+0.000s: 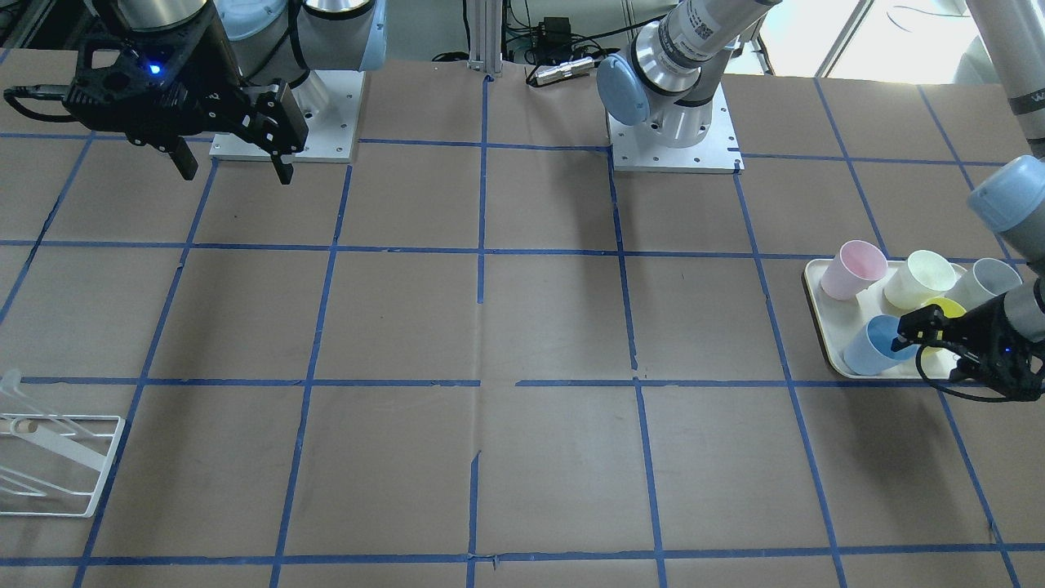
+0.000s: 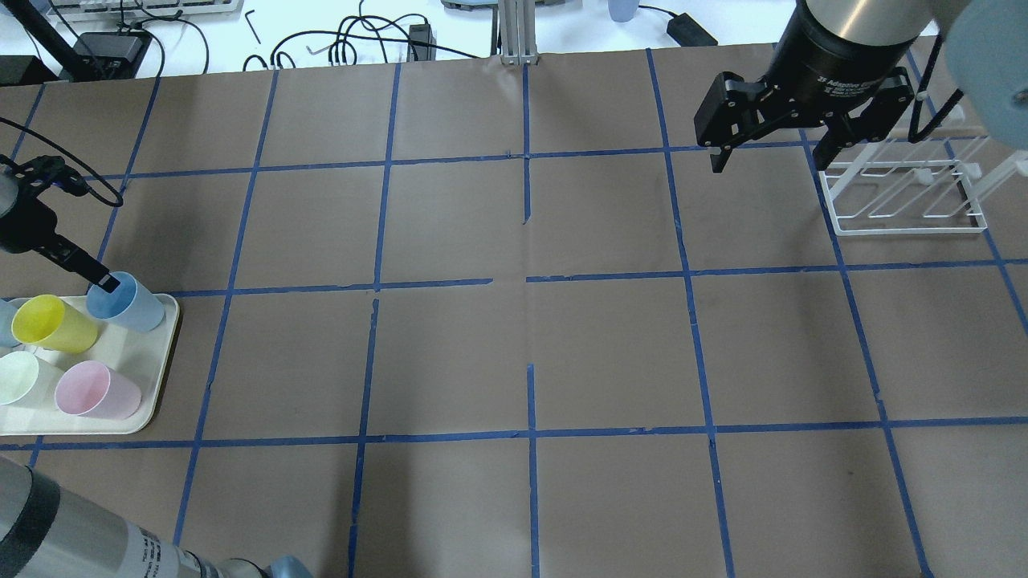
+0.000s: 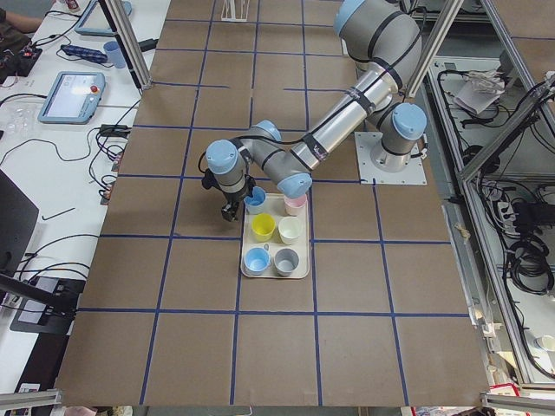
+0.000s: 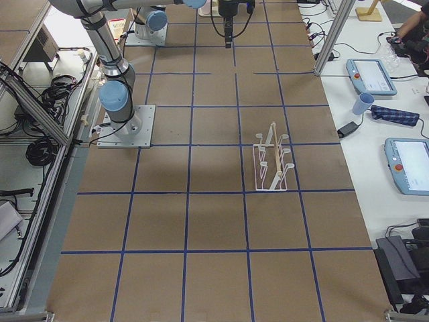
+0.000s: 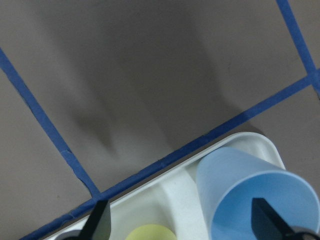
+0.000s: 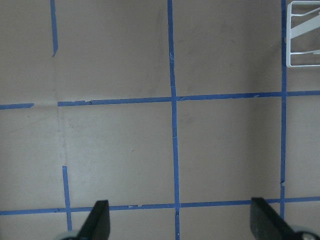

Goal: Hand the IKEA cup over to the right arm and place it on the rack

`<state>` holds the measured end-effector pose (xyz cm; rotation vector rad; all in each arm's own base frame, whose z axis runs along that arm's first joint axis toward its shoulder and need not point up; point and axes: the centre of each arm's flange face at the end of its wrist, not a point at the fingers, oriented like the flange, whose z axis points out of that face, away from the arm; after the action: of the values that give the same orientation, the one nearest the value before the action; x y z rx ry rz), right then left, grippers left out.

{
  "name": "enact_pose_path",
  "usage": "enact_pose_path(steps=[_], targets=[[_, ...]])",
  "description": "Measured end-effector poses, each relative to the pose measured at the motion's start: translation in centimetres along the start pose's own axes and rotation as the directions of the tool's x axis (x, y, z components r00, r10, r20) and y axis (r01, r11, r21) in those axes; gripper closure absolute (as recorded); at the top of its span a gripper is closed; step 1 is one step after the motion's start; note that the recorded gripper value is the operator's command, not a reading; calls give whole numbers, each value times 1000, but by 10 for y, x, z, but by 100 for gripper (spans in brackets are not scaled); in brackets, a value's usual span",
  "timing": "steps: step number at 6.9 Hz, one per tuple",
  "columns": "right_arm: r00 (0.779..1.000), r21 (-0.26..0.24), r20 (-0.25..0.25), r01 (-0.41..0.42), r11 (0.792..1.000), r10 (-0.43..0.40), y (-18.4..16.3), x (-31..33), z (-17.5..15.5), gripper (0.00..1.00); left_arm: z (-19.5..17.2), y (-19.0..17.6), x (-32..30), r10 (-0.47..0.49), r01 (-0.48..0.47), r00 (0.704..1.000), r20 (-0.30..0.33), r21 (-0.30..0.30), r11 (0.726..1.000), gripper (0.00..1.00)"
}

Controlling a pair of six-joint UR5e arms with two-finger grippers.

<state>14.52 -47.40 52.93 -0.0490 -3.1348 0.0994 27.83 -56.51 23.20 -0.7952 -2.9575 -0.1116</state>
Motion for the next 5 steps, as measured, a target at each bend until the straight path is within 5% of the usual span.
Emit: enact_pose_path(steps=[1,5], targets=[[1000,0,0,0,1000,0,0,0,0,0,7,3,2,11,-11,1000,11,5,1000,9],[1000,1,0,0,1000,0,0,0,0,0,10,6,12,25,-26,999,39,12,1000,76]])
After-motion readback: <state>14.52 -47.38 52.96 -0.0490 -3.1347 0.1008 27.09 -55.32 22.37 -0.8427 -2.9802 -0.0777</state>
